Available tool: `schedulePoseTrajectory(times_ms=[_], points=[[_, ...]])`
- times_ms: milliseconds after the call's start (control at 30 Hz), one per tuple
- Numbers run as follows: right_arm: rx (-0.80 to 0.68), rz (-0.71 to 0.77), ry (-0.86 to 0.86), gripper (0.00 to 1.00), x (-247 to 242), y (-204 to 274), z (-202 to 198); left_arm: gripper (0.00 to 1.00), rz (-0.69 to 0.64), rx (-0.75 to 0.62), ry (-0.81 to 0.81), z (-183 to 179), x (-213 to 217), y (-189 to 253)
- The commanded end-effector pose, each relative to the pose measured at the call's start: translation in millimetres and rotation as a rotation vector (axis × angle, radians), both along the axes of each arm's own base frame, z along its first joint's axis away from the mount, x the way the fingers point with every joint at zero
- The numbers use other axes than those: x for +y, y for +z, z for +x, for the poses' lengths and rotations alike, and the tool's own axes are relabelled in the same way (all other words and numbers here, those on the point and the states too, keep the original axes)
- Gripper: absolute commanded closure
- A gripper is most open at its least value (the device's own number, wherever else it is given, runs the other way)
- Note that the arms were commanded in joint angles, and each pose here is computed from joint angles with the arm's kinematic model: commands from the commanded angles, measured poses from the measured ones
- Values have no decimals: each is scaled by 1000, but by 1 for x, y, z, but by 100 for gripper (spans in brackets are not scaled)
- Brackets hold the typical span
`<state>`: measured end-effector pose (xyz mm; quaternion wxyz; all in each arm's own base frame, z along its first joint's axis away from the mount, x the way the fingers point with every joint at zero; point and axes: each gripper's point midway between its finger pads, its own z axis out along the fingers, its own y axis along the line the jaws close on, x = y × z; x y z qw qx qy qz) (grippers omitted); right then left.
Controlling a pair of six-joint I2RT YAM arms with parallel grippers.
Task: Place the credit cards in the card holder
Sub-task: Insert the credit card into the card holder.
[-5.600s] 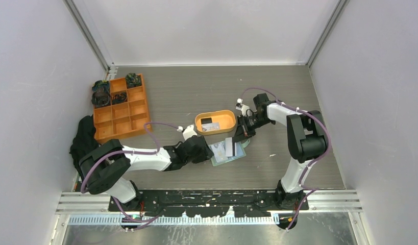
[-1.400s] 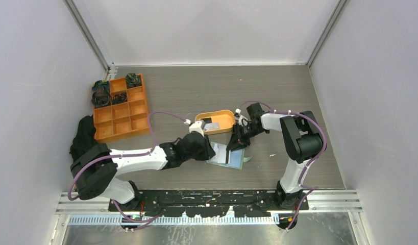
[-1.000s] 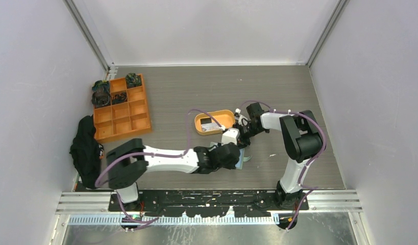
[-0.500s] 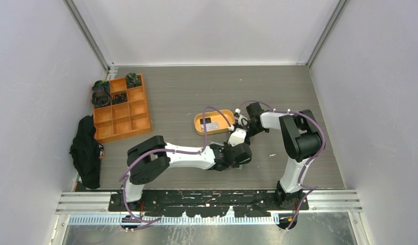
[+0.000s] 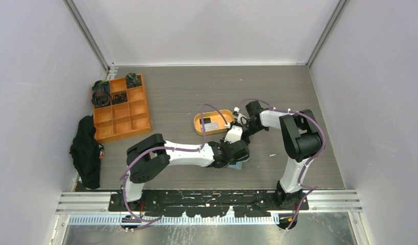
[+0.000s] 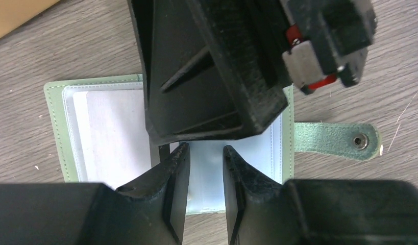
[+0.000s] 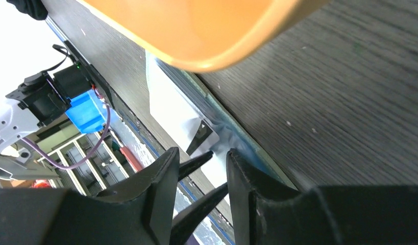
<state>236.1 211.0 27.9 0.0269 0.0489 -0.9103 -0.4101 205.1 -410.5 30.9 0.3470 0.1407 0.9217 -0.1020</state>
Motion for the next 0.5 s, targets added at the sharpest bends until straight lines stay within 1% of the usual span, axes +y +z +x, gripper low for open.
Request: schedulePoseTrajectory(times_ms=[0, 100, 167, 233, 333, 433, 467], points=[[-79, -5, 21, 55, -6, 13, 11, 69, -14, -43, -26, 7, 8, 24], [-106, -1, 47, 54, -8, 21, 9, 70, -127, -36, -170, -8, -8, 45], [-129, 4, 67, 54, -10, 27, 9, 71, -207, -47, -223, -18, -6, 59], [-155, 12, 78, 54, -12, 33, 9, 71, -263, -76, -234, -21, 3, 72], [-187, 32, 95, 55, -14, 43, 9, 69, -306, -101, -222, -23, 26, 81], [-240, 54, 119, 57, -16, 56, 10, 66, -387, -56, -171, -19, 55, 74], [-268, 59, 138, 58, -17, 61, 10, 65, -436, -30, -155, -17, 63, 72]])
